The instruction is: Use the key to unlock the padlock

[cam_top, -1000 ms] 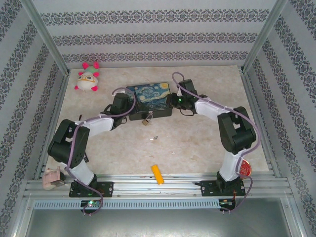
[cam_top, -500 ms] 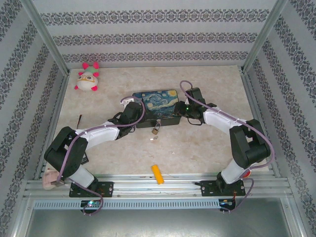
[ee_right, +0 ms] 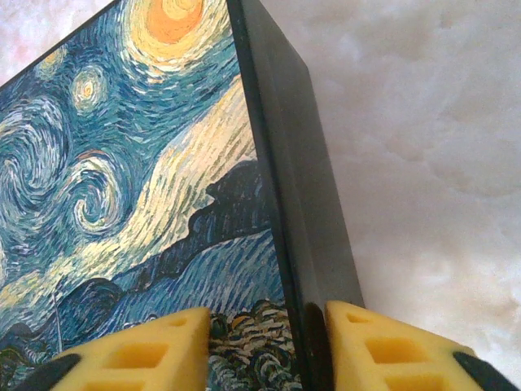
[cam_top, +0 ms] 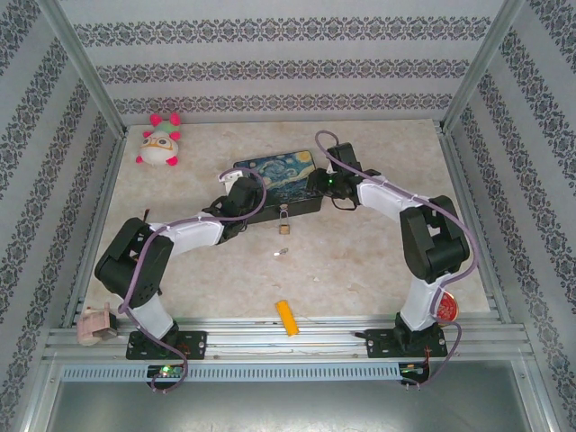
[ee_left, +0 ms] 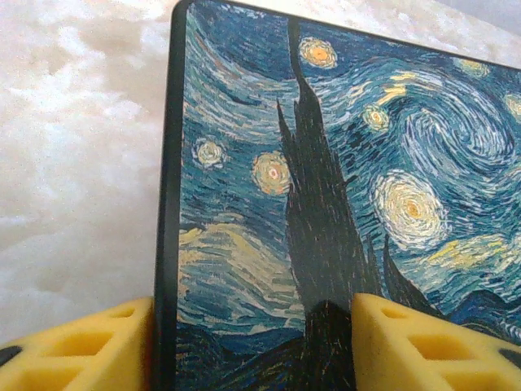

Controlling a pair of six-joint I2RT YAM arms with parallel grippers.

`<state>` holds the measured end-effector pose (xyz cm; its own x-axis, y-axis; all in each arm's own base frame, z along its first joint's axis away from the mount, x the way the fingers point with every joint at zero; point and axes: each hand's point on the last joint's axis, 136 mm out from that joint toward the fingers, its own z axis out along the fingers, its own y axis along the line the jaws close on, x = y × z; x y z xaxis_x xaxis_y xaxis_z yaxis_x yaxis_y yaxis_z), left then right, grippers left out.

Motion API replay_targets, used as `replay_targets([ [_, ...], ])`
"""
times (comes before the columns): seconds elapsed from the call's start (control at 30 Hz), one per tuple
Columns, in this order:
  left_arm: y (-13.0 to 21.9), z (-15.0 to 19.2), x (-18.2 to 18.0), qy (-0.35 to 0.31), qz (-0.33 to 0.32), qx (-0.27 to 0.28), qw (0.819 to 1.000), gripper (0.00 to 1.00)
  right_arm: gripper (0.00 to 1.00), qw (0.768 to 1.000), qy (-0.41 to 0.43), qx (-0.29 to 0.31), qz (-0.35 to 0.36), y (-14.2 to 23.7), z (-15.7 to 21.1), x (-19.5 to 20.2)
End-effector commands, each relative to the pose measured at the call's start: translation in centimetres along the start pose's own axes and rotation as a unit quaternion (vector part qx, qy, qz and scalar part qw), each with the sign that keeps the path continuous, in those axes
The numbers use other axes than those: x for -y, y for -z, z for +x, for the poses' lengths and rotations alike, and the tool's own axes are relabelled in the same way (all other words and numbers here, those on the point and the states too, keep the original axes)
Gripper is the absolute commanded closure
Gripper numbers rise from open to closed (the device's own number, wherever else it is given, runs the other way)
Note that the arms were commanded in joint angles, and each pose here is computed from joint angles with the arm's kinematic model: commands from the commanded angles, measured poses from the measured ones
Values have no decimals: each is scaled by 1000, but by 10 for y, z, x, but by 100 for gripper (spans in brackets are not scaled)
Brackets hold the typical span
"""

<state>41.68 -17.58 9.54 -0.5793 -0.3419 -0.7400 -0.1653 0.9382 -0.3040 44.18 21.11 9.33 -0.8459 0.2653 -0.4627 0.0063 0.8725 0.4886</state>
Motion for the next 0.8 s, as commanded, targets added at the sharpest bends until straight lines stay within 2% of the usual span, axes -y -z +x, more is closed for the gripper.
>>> replay_targets([
  [0.0,8,5,39,-53,70,-20,996,37,55,997,13,-70,-28,-13,44,-25],
  [0.2,24,-12,31,-58,48,-6,997,29,40,998,38,-47,24,10,31,-9],
  [0.3,36,-22,24,-50,40,6,998,22,38,997,53,-31,55,29,26,2],
  [0.47,56,-33,5,-17,29,20,999,0,38,994,71,-19,87,57,34,15],
  [0.67,74,-40,-28,35,11,30,999,1,41,989,102,-35,102,81,68,22],
  [0.77,85,-40,-40,35,17,43,998,1,41,986,128,-48,94,87,96,15],
])
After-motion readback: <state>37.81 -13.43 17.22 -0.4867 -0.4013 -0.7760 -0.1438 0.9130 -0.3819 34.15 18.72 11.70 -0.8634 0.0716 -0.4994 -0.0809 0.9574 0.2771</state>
